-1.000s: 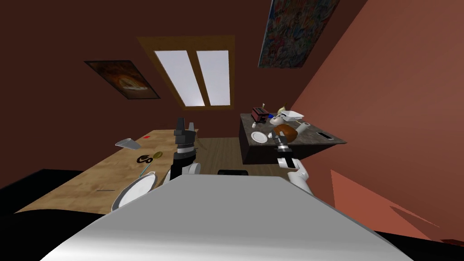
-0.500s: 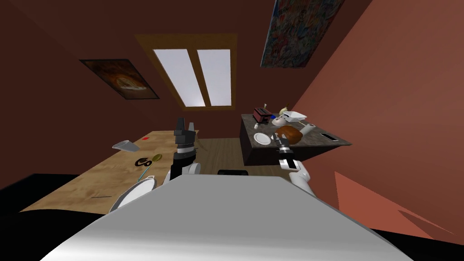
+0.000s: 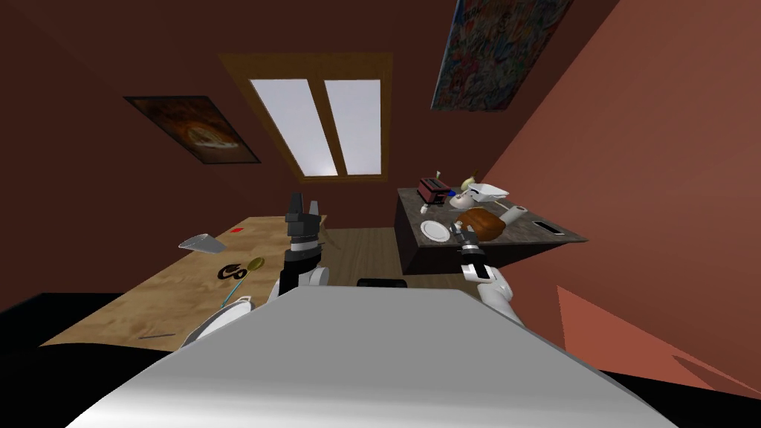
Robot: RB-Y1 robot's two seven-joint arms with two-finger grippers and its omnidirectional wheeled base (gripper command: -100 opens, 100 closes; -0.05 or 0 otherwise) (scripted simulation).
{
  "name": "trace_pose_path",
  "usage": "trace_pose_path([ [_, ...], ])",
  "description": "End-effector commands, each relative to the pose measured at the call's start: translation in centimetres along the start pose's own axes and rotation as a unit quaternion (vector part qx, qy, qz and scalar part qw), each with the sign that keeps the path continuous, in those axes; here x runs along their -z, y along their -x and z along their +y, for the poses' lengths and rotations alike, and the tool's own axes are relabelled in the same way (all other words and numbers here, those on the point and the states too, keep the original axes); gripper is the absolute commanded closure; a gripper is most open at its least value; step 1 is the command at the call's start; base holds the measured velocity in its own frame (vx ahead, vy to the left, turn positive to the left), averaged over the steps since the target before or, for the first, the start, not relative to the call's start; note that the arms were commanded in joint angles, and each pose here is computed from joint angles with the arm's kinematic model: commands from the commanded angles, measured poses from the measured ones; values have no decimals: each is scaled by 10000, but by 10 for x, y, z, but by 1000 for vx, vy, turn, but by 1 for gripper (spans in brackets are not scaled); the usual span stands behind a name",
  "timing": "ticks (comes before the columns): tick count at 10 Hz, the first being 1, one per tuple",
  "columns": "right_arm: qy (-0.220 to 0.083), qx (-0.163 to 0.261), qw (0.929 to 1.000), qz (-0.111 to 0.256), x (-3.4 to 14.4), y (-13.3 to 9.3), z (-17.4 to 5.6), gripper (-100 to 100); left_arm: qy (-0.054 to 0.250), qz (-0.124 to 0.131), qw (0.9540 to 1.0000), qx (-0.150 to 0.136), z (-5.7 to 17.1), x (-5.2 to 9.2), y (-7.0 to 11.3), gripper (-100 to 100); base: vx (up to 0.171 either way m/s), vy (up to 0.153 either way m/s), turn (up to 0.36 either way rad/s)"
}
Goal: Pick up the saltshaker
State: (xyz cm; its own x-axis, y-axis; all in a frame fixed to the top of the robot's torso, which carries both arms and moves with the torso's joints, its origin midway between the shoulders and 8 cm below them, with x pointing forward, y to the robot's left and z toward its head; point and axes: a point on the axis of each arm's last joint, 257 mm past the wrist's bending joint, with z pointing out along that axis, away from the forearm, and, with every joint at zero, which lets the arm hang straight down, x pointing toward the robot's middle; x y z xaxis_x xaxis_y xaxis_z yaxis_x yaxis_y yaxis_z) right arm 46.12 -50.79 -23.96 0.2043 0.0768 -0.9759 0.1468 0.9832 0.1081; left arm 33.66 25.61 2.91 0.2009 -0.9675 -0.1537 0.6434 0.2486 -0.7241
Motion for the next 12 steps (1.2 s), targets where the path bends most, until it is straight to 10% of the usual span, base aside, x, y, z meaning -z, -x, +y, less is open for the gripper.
trace_pose_path([
  [1, -196, 185, 9994, 194, 8, -11, -22, -100, 0, 0, 10000, 0, 0, 0, 0, 0, 53, 39, 5],
  [6, -786, 775, 9909, 767, 31, -44, -85, -100, 0, 0, 10000, 0, 0, 0, 0, 0, 94, 56, 8],
  [12, -978, 950, 9859, 970, 42, -54, -105, -100, 0, 0, 10000, 0, 0, 0, 0, 0, 28, 11, 4],
])
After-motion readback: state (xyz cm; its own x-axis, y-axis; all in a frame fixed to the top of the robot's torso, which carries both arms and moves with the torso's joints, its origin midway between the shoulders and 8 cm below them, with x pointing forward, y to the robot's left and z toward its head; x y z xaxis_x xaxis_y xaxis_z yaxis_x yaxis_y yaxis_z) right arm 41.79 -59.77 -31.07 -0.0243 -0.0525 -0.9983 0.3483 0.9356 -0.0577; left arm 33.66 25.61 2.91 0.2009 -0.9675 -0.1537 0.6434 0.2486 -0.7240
